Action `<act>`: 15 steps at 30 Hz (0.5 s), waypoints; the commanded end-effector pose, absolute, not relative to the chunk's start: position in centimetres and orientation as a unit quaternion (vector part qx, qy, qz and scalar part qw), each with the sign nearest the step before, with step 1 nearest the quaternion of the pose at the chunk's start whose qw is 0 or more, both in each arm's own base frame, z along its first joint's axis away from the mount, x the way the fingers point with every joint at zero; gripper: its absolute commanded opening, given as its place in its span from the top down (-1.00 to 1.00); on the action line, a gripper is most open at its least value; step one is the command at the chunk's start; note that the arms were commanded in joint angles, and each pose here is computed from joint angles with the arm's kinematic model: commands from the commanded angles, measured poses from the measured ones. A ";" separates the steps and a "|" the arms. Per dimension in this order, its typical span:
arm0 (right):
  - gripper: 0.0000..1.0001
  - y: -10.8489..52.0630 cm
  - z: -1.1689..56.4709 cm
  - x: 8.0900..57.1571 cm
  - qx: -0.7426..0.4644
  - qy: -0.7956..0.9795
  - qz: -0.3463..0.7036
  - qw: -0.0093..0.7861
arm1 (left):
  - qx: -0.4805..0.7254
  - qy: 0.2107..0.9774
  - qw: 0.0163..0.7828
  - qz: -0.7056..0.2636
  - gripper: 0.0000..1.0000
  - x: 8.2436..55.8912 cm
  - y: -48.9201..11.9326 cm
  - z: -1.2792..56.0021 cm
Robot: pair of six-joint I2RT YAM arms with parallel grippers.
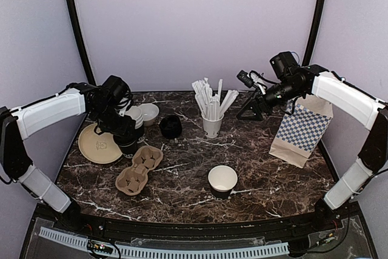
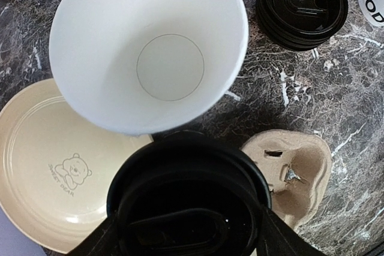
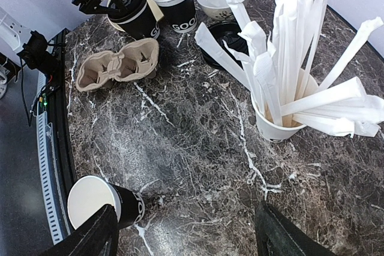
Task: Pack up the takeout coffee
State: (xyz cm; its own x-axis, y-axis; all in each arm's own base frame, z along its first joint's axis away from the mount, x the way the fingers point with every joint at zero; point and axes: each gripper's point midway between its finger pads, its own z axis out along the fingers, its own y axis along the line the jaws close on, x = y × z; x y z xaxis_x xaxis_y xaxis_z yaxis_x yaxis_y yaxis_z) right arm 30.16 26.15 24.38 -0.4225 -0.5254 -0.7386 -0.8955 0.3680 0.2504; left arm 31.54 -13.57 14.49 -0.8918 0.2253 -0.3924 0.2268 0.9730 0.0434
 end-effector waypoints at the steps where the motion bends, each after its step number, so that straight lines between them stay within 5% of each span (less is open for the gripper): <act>1: -0.57 26.1 25.5 30.4 -0.462 0.767 0.325 0.304 | 0.120 0.974 0.191 -0.010 -0.31 31.3 -13.6 13.6; 15: -0.57 26.2 25.6 30.4 -0.462 0.766 0.327 0.304 | 0.118 0.974 0.193 0.004 -0.46 31.0 -12.9 14.0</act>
State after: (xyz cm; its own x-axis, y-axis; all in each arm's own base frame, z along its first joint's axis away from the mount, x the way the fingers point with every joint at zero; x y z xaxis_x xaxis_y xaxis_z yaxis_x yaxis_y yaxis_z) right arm 30.17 26.15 24.39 -0.4222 -0.5253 -0.7388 -0.8955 0.3680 0.2502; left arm 31.50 -13.78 14.12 -0.8941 0.2258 -0.3868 0.2314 0.9723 0.0325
